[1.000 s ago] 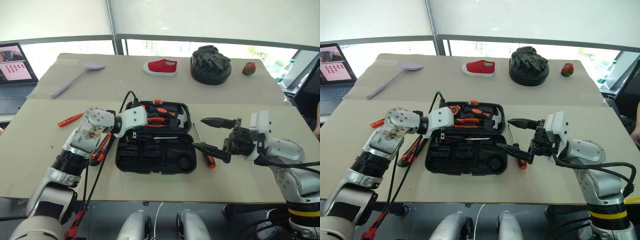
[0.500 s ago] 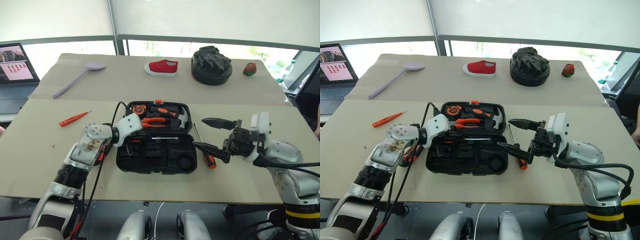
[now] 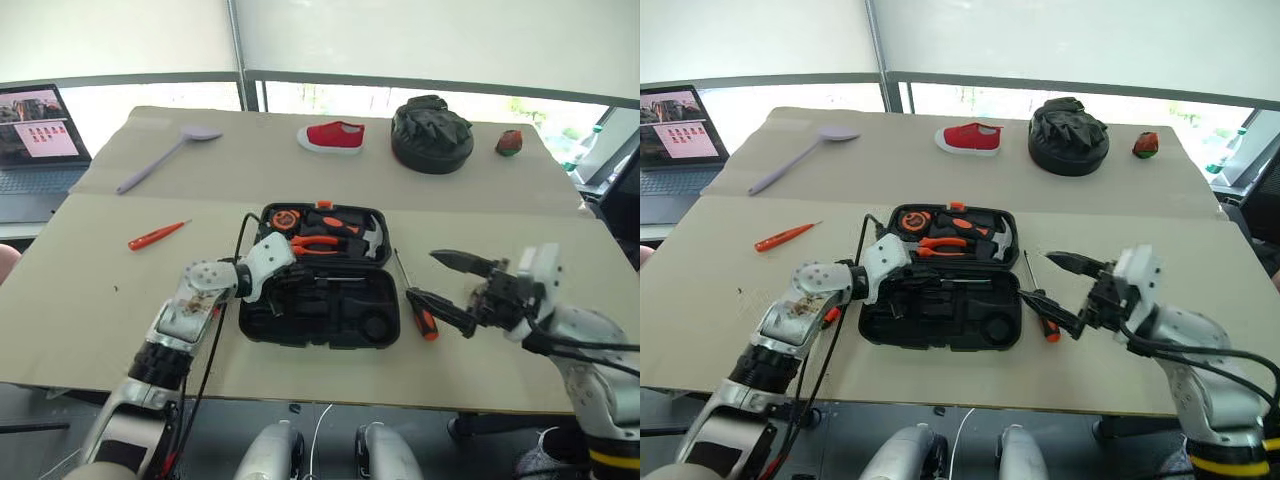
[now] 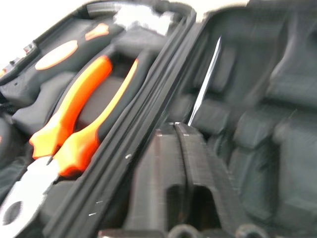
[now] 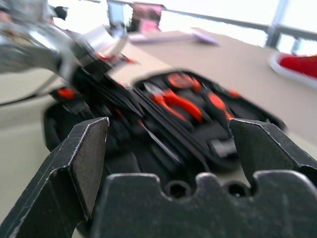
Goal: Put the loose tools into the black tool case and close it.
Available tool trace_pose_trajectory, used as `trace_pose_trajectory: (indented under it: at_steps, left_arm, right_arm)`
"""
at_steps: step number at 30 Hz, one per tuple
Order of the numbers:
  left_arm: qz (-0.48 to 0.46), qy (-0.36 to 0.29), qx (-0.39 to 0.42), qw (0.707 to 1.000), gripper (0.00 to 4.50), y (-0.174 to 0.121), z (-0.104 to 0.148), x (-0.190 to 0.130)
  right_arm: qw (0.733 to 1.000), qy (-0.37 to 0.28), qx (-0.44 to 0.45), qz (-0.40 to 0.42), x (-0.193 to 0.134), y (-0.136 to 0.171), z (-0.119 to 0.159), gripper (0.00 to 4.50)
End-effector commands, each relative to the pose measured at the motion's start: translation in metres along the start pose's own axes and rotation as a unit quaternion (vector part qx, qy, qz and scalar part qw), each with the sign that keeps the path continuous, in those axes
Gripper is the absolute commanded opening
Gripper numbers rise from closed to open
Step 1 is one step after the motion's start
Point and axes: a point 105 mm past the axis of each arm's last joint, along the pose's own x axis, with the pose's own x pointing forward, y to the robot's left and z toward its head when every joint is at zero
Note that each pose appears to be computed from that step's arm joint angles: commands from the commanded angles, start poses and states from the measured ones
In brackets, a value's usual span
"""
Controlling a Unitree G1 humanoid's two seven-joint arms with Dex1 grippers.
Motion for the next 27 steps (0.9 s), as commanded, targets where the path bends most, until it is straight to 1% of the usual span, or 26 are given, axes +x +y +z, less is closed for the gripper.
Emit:
trace_pose_trajectory:
  at_steps: [1,2,3,4,5,6,8,9,11,13,15,17,19,20,22,24,25,27]
  left_arm:
    - [-0.007,-0.112,0.025,0.993,1.85,0.001,0.035,-0.033]
    - [-0.033,-0.138,0.012,0.99,2.06,-0.005,0.035,-0.048]
    - [-0.055,-0.155,0.003,0.986,2.5,-0.011,0.036,-0.058]
    - [-0.068,-0.162,0.022,0.984,2.84,-0.017,0.034,-0.071]
    - [-0.085,-0.15,0.025,0.985,3.19,-0.022,0.028,-0.081]
    - [-0.092,-0.134,0.027,0.986,3.57,-0.025,0.022,-0.087]
    - [-0.068,-0.133,0.05,0.987,4.27,-0.02,0.021,-0.099]
    - [-0.063,-0.14,0.064,0.986,4.45,-0.019,0.022,-0.104]
    - [-0.076,-0.141,0.042,0.986,4.45,-0.026,0.017,-0.106]
    - [-0.099,-0.138,0.036,0.985,4.45,-0.036,0.012,-0.104]
    - [-0.115,-0.148,0.031,0.982,4.45,-0.044,0.013,-0.097]
    - [-0.126,-0.157,0.035,0.979,4.45,-0.049,0.017,-0.091]
    - [-0.122,-0.166,0.046,0.977,4.45,-0.049,0.022,-0.086]
    - [-0.121,-0.168,0.048,0.977,4.45,-0.049,0.023,-0.084]
    - [-0.119,-0.173,0.049,0.976,4.45,-0.049,0.026,-0.082]
    - [-0.119,-0.176,0.047,0.976,4.45,-0.05,0.028,-0.081]
    - [-0.121,-0.178,0.046,0.975,4.45,-0.052,0.031,-0.081]
    - [-0.122,-0.184,0.048,0.974,4.45,-0.054,0.036,-0.082]
  right_arm:
    - [0.998,0.025,-0.004,-0.055,-0.028,0.006,-0.005,4.5]
    - [0.995,0.062,0.006,-0.076,-0.041,0.012,-0.02,4.5]
    - [0.992,0.087,0.01,-0.088,-0.05,0.016,-0.029,4.5]
    - [0.987,0.115,0.018,-0.113,-0.061,0.019,-0.039,4.5]
    - [0.98,0.14,0.023,-0.137,-0.069,0.02,-0.048,4.5]
    - [0.978,0.143,0.029,-0.147,-0.073,0.021,-0.05,4.5]
    - [0.976,0.157,0.063,-0.138,-0.076,0.032,-0.054,4.5]
    - [0.977,0.154,0.069,-0.13,-0.072,0.036,-0.05,4.5]
    - [0.979,0.14,0.07,-0.131,-0.061,0.033,-0.04,4.5]
    - [0.978,0.14,0.062,-0.14,-0.049,0.024,-0.033,4.5]
    - [0.975,0.149,0.069,-0.15,-0.033,0.015,-0.029,4.5]
    - [0.974,0.154,0.081,-0.142,-0.015,0.012,-0.024,4.5]
    - [0.973,0.185,0.075,-0.114,-0.001,0.013,-0.023,4.5]
    - [0.969,0.211,0.066,-0.107,0.002,0.013,-0.025,4.5]
    - [0.958,0.254,0.06,-0.116,0.008,0.005,-0.03,4.5]
    - [0.952,0.274,0.062,-0.125,0.014,0.0,-0.033,4.5]
    - [0.944,0.298,0.066,-0.128,0.015,-0.001,-0.04,4.5]
    - [0.931,0.326,0.081,-0.14,0.017,-0.002,-0.051,4.5]
